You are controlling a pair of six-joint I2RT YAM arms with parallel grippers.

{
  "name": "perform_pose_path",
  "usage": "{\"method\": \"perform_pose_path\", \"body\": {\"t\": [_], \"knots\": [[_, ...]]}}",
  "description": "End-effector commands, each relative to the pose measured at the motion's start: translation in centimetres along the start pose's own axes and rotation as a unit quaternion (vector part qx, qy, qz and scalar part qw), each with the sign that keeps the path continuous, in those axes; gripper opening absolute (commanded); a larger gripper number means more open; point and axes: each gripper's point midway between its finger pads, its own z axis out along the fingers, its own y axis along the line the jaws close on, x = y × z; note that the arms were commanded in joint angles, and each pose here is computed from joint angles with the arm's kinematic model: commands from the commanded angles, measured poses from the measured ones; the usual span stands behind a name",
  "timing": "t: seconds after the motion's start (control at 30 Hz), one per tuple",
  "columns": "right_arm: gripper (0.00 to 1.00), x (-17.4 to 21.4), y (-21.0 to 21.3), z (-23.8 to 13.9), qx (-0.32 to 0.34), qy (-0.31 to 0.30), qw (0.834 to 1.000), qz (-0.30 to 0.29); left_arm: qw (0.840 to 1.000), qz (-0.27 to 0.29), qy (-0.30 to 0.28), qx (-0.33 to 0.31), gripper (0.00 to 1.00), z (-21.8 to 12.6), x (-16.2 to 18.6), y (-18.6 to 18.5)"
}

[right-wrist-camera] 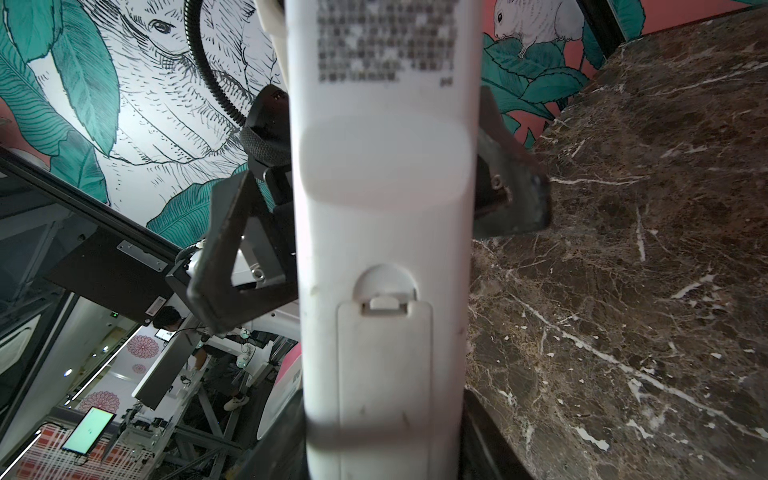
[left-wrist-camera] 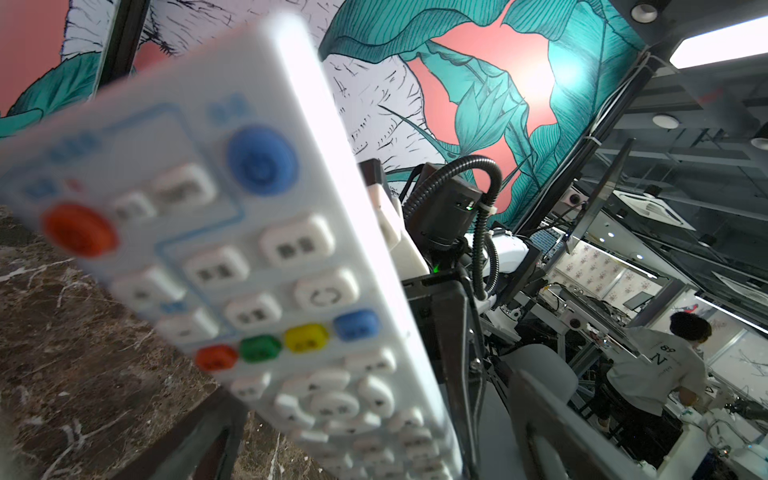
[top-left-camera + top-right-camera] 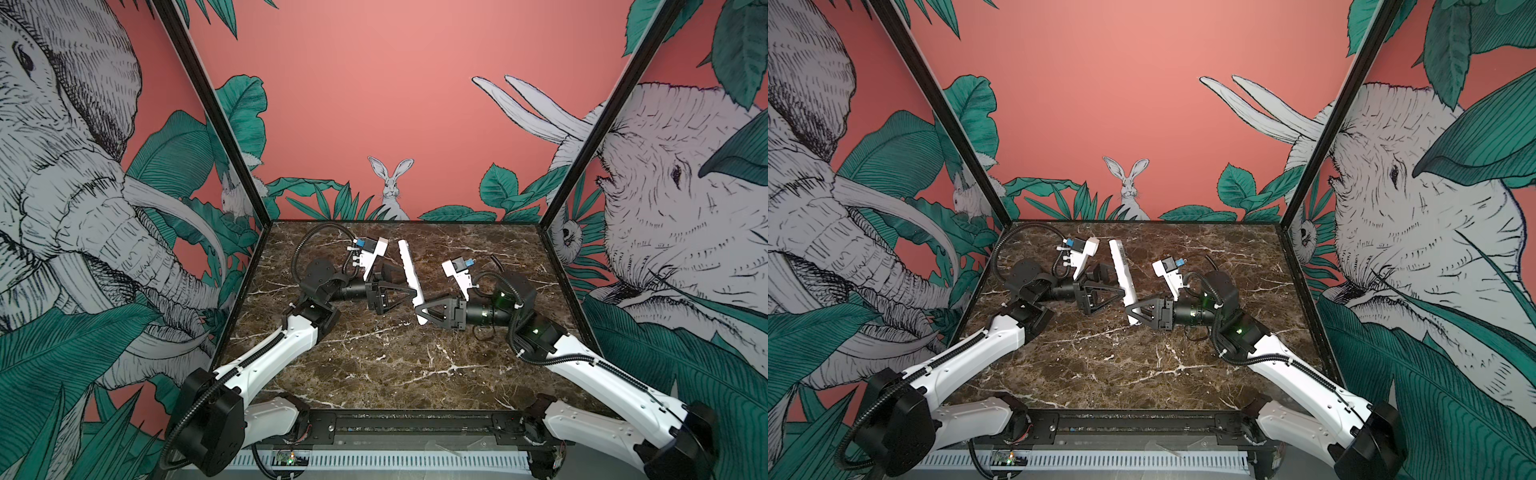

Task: Load the batteries into the remote control

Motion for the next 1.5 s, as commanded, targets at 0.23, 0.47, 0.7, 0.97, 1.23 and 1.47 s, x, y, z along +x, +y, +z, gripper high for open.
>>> {"method": "perform_pose_path", "body": {"t": [0.23,0.47,0.7,0.97,1.23,1.47], "knots": [[0.33,-0.8,1.6,-0.3,-0.030,-0.019,0.999,-0.027,0.999,0.038,-0.001,0.023,0.80,0.3,-1.3,-1.9],[0.34,-0.6,1.1,-0.1,-0.024,-0.015,0.999,-0.025,0.999,0.036,0.003,0.008,0.61,0.4,-1.2,-1.3],[0.41,-0.1,0.0,0.2,-0.012,-0.005,1.000,-0.021,0.999,0.030,0.005,-0.034,0.45,0.3,-0.9,0.3],[0.62,0.5,-0.9,0.6,-0.007,0.006,1.000,-0.018,0.997,0.029,0.017,-0.066,0.36,0.0,-0.5,1.1],[0.81,2.1,-2.8,0.6,0.021,0.026,0.999,-0.014,0.990,0.017,0.020,-0.135,0.33,-1.0,-0.7,3.4],[0.86,5.2,-8.0,-1.2,0.165,0.077,0.983,-0.015,0.973,-0.007,0.051,-0.227,0.28,-3.1,0.4,6.4]]}}
